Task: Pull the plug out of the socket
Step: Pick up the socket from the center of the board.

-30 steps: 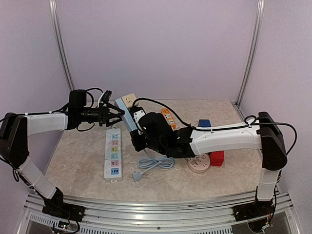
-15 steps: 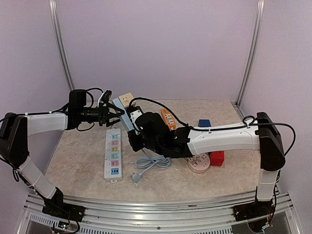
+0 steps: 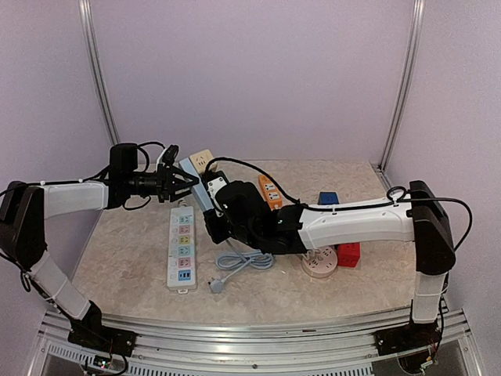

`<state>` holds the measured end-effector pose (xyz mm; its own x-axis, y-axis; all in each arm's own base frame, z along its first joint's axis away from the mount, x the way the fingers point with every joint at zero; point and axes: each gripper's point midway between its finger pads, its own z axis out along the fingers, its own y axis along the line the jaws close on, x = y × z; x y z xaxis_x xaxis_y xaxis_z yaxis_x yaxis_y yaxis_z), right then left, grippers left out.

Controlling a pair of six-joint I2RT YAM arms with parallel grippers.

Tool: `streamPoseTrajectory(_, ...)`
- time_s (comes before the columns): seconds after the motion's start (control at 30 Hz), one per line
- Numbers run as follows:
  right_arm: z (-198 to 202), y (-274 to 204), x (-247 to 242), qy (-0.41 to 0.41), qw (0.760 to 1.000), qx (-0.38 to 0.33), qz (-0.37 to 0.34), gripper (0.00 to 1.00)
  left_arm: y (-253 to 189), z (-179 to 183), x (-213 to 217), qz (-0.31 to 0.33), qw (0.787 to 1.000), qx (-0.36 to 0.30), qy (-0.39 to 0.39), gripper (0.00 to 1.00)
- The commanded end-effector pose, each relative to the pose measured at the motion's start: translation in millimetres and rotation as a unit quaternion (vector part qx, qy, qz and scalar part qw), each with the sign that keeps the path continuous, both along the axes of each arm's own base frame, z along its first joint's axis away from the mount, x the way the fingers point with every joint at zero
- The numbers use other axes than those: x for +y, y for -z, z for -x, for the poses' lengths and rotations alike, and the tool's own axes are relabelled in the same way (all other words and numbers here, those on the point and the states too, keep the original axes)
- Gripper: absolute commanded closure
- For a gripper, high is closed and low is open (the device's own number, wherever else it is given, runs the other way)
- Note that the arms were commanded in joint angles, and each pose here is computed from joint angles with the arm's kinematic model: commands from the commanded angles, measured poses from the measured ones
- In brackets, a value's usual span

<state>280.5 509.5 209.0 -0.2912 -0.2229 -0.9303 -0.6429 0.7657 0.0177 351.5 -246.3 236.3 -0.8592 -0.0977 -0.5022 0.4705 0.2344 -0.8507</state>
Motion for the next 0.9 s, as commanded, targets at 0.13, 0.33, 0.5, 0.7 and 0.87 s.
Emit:
streamPoseTrajectory(0.13, 15.7, -65.2, -17.6, 0.002, 0.996, -0.048, -0.074, 0.16, -7.2, -5.1, 13.6, 0.004, 0.999, -0.035, -0.016, 0.94)
streamPoseTrajectory(0.33, 13.6, -68.8, -51.1, 0.019, 0.997, -0.049, -0.054, 0.05, -18.9, 0.8, 14.0, 0.005, 0.998, -0.06, -0.003, 0.97)
streamPoseTrajectory(0.5, 5.3, -84.6, -67.3, -0.059, 0.996, -0.023, -0.059, 0.05, -31.3, 11.2, 5.7, -0.007, 0.995, -0.099, 0.024, 0.97)
streamPoseTrajectory(0.7, 16.8, -119.3, -80.4, -0.203, 0.969, 0.03, -0.135, 0.03, -56.1, 40.5, -13.6, -0.021, 0.981, -0.175, 0.08, 0.98)
streamPoseTrajectory(0.87, 30.9, -143.3, -82.5, -0.279, 0.94, 0.048, -0.192, 0.03, -78.5, 74.4, -25.7, 0.001, 0.966, -0.216, 0.143, 0.99)
